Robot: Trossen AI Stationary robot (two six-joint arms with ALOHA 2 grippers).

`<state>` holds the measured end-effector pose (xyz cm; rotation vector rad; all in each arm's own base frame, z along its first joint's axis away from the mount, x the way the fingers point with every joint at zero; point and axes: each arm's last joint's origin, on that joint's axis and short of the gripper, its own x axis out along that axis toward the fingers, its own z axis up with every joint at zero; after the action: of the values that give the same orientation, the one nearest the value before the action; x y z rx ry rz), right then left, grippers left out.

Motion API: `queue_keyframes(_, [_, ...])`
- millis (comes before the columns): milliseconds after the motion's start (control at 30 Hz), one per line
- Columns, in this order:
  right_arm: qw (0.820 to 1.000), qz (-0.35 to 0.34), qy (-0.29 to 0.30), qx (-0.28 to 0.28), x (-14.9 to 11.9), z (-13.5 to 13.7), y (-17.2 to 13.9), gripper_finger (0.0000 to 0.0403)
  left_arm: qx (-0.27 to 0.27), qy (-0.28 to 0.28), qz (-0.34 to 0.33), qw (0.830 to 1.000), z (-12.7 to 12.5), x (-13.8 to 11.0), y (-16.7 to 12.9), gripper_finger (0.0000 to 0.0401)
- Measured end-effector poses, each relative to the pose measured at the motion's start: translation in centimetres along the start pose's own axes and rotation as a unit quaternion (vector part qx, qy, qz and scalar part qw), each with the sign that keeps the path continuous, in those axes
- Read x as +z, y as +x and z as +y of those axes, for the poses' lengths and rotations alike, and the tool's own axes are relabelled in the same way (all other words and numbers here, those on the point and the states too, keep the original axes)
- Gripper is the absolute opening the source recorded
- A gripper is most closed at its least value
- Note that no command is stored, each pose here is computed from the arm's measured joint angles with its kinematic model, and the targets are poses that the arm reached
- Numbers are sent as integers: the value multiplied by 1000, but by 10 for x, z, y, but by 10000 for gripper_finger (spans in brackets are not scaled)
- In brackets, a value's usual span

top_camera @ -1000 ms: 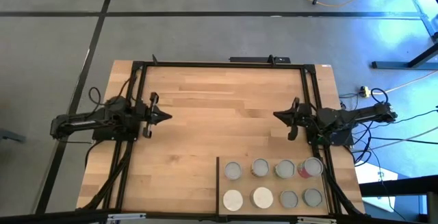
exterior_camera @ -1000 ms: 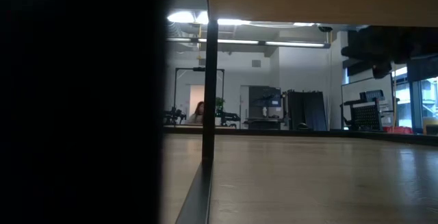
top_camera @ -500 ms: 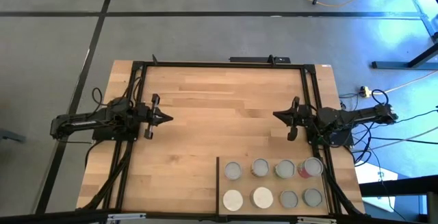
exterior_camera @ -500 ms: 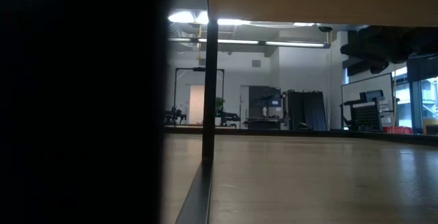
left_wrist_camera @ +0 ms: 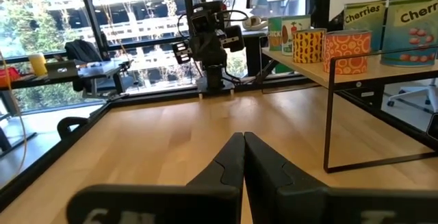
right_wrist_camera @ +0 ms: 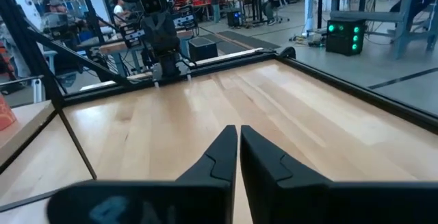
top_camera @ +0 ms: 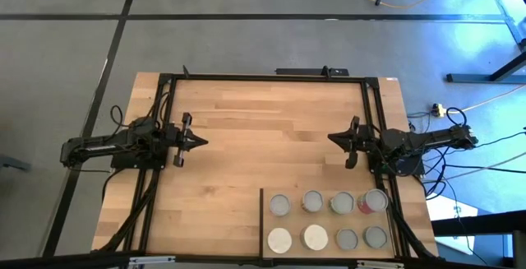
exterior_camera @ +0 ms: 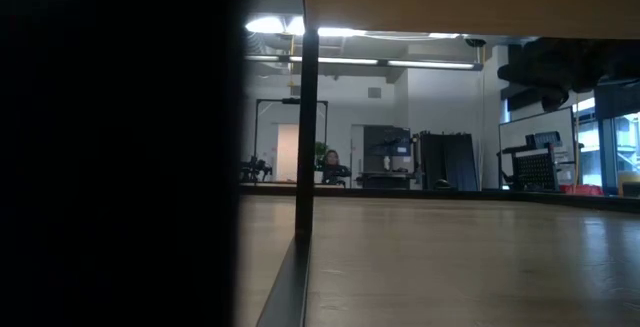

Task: Pick and place cans onto a shelf
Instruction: Return to Home Position

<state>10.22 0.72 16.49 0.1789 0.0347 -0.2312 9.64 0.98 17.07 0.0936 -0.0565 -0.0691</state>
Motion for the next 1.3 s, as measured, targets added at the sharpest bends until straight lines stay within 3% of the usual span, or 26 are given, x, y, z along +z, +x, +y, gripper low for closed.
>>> queue_keyframes(1300, [1000, 0, 2, 1, 0, 0, 0, 25, 1, 8, 0, 1000, 0, 0, 0, 0])
